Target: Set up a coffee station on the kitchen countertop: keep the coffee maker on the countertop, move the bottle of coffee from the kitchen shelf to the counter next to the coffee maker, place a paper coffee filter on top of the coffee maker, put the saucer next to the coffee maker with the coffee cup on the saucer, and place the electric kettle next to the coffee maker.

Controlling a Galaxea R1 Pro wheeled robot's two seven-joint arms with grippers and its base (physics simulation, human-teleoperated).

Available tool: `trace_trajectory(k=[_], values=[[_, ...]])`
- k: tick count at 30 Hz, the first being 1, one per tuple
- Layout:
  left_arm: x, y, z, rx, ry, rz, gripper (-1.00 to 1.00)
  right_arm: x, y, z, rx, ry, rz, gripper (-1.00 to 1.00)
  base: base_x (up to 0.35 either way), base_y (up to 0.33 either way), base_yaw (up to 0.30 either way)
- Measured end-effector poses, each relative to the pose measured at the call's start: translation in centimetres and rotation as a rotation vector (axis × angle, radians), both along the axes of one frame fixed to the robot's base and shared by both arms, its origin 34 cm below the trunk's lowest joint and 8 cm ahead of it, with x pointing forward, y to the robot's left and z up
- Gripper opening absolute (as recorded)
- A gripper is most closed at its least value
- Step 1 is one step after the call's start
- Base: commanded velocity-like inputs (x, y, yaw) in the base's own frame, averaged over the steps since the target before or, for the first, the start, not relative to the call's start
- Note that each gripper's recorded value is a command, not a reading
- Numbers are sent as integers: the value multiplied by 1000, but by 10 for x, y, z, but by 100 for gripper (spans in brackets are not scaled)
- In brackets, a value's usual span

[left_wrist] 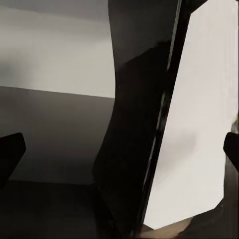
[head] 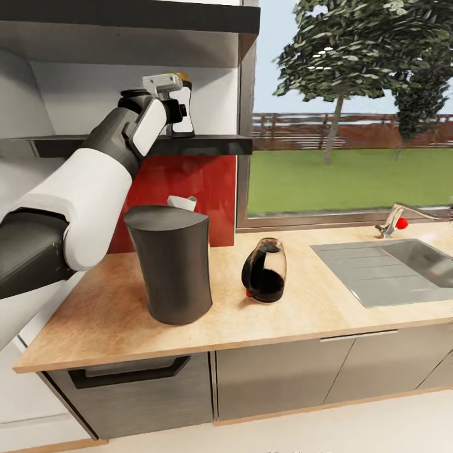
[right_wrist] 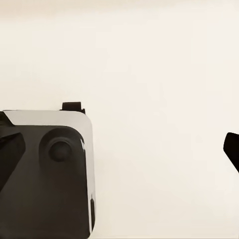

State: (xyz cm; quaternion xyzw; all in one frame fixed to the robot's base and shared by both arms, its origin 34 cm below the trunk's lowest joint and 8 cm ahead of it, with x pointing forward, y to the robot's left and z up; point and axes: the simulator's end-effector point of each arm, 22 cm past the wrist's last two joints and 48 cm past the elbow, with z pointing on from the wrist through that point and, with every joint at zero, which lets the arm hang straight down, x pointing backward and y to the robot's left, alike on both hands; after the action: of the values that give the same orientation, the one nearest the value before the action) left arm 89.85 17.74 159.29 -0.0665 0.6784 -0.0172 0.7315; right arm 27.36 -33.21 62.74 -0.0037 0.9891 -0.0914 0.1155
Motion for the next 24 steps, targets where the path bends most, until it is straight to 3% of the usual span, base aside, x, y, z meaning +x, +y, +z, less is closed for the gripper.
trace_trajectory(k=[6,24], values=[[3,0,-14,-1,17,-1,100,0,0,0,0,0,-1,100,0,0,-158],[2,-3,-12,1,11,-3,100,0,0,0,0,0,-1,100,0,0,-5]])
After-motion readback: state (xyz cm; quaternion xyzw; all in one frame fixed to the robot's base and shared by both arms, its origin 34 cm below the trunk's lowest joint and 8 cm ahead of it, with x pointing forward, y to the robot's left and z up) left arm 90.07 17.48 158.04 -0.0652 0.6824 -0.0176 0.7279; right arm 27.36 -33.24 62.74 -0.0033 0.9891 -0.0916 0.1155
